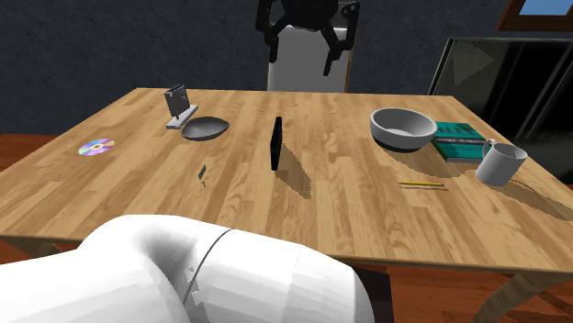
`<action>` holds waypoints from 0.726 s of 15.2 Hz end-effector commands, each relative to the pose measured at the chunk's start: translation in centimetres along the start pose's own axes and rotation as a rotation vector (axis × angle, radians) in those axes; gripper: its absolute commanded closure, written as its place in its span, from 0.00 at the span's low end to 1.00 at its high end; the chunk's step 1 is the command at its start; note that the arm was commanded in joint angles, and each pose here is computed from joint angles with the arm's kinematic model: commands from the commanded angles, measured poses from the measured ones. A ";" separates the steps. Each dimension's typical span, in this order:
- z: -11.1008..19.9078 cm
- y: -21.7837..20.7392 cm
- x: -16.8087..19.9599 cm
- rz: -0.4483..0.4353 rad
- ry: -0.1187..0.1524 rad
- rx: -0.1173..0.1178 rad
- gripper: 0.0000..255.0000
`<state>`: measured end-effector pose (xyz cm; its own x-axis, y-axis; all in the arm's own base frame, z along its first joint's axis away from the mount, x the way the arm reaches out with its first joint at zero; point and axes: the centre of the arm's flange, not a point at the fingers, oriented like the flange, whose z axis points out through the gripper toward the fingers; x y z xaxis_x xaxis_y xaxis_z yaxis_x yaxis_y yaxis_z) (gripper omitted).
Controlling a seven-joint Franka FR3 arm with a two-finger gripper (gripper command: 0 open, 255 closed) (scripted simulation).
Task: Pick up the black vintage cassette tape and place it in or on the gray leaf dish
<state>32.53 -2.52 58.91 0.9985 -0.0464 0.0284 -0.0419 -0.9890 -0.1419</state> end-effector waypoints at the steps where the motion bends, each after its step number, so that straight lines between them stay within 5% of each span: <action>1: 0.0 0.0 0.0 0.000 0.000 0.000 0.00; 11: 9.7 -3.8 8.8 -0.075 -0.020 -0.050 0.00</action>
<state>41.01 1.67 50.92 0.9996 0.0224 0.0167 0.0239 -0.9951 -0.0957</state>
